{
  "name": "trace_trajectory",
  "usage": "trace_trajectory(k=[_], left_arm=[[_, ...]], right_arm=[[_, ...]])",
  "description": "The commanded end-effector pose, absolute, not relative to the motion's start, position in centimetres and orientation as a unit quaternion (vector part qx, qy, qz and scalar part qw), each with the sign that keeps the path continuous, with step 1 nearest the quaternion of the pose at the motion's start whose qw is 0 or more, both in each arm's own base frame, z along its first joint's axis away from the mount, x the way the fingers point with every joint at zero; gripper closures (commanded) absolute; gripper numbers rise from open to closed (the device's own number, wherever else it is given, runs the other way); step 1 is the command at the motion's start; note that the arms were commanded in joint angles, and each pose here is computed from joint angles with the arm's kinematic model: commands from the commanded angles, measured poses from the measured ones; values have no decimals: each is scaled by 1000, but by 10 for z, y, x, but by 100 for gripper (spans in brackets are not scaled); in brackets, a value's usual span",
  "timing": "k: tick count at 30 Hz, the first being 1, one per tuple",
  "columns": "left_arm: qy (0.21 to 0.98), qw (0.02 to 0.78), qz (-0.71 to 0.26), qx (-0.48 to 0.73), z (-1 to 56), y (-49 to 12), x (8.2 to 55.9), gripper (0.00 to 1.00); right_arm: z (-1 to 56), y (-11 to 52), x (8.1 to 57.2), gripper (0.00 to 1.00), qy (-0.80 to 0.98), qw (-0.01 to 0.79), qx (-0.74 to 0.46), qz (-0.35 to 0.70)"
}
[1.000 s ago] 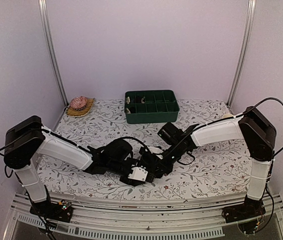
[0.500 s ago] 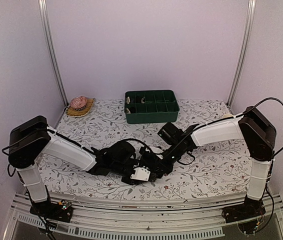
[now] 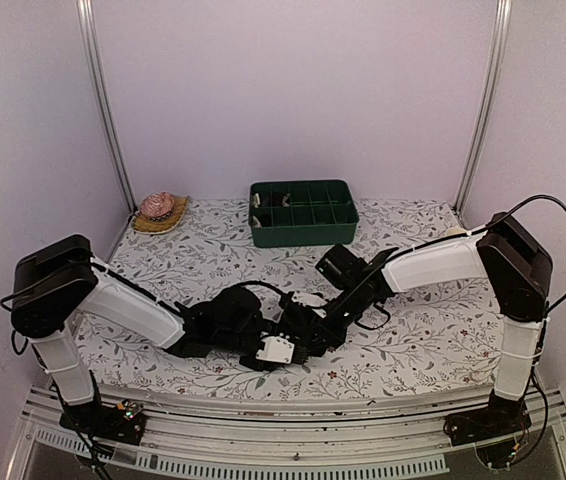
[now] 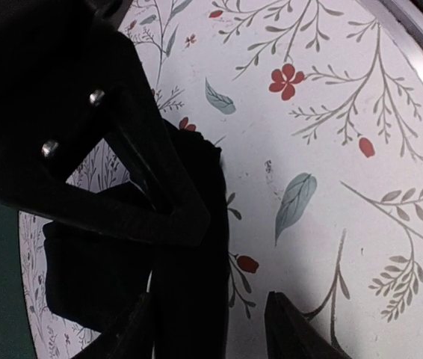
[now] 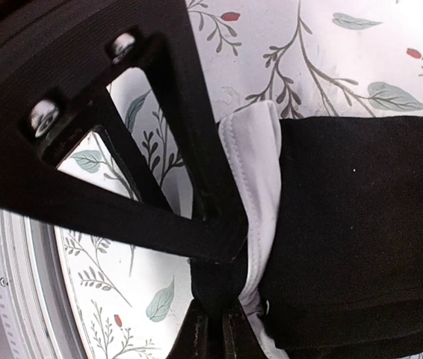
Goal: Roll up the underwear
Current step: Roll the underwear at the center of the board.
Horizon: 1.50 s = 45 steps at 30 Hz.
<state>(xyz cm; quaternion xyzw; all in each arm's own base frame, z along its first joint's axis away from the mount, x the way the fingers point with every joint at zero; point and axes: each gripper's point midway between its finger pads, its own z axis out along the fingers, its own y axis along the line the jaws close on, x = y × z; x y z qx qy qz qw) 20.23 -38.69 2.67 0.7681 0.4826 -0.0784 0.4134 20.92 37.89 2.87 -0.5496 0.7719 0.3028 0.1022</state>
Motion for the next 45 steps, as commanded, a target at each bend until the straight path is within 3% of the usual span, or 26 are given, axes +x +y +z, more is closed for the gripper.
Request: trace_trajectory(k=[1,7,15,20,24,33,45], left_arm=[[484,417,-64,767,24,-392,209,48],[498,400,-47,768,7,-390,215,50],[525,346,-59,775,-13,-386,210,100],[556,281,-115,773,-20,-385,194,100],[587,217,-169,761,-26,-382,182,100],[655,103,-302,685,-31,-376,186,100],[682,9,-385,622,-33,-379,197,100]], right_arm=[[2,360,199,96,792,49,-540,281],[0,359,198,96,792,46,-540,281],[16,357,203,91,791,77,-542,275],[45,338,221,67,804,172,-525,222],[79,316,236,56,807,274,-491,180],[138,293,220,49,735,464,-486,88],[108,334,178,49,620,486,-615,-1]])
